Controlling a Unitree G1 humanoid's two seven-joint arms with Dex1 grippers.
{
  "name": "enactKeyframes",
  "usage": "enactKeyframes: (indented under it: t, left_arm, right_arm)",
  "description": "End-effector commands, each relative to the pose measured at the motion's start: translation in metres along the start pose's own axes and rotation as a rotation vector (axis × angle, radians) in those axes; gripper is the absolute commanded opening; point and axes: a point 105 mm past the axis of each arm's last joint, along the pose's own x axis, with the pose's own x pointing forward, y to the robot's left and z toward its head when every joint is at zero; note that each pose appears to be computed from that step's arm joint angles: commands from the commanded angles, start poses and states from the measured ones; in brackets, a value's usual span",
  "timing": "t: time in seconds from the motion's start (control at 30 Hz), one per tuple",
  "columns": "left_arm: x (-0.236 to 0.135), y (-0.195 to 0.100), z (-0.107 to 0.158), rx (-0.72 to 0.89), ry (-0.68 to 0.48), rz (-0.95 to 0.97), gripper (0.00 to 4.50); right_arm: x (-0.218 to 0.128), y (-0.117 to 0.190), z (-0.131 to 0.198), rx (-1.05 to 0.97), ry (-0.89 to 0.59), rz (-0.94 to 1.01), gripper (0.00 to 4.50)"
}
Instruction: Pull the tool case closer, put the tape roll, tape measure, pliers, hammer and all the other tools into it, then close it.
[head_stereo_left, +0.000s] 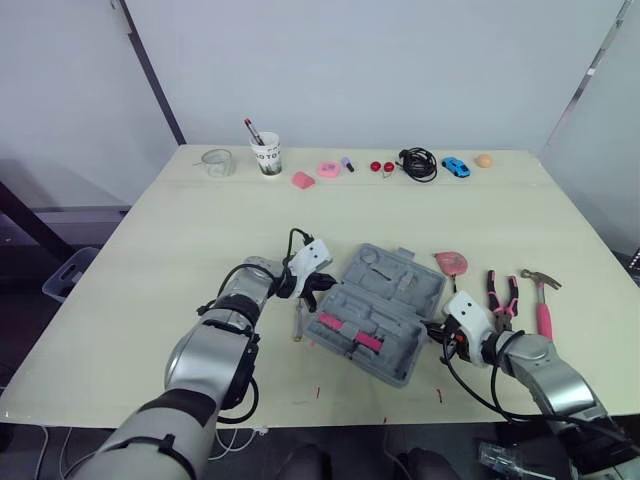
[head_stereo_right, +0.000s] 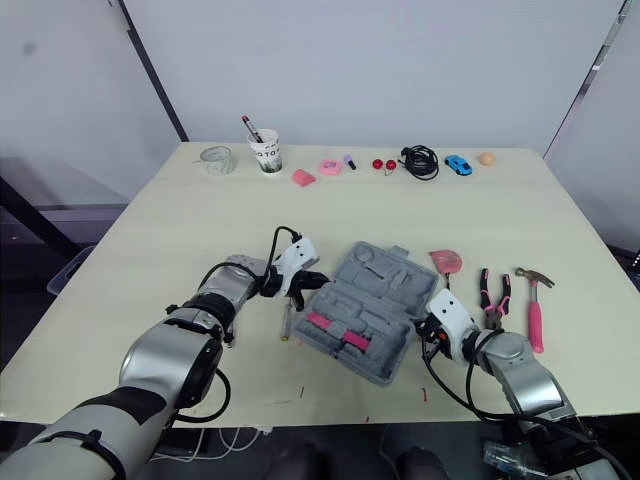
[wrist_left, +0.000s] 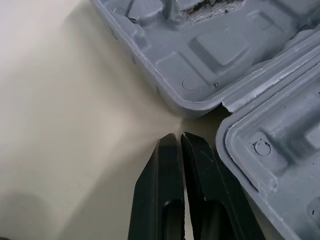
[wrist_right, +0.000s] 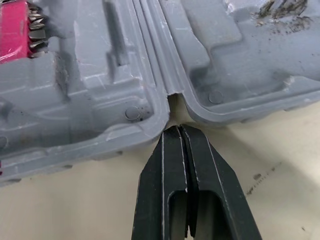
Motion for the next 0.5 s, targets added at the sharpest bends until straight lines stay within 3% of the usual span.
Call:
enactKeyframes:
  t: [0.03, 0.5]
  left_arm:
    - [0.002, 0.002, 0.010, 0.010, -0.016, 0.005, 0.18]
    - [0.012, -0.008, 0.018, 0.026, -0.014, -0.035, 0.18]
  right_arm:
    - [-0.001, -0.005, 0.013, -0.028, -0.046, -0.016, 0.00]
    - [-0.002, -0.005, 0.011, -0.028, -0.051, -0.021, 0.00]
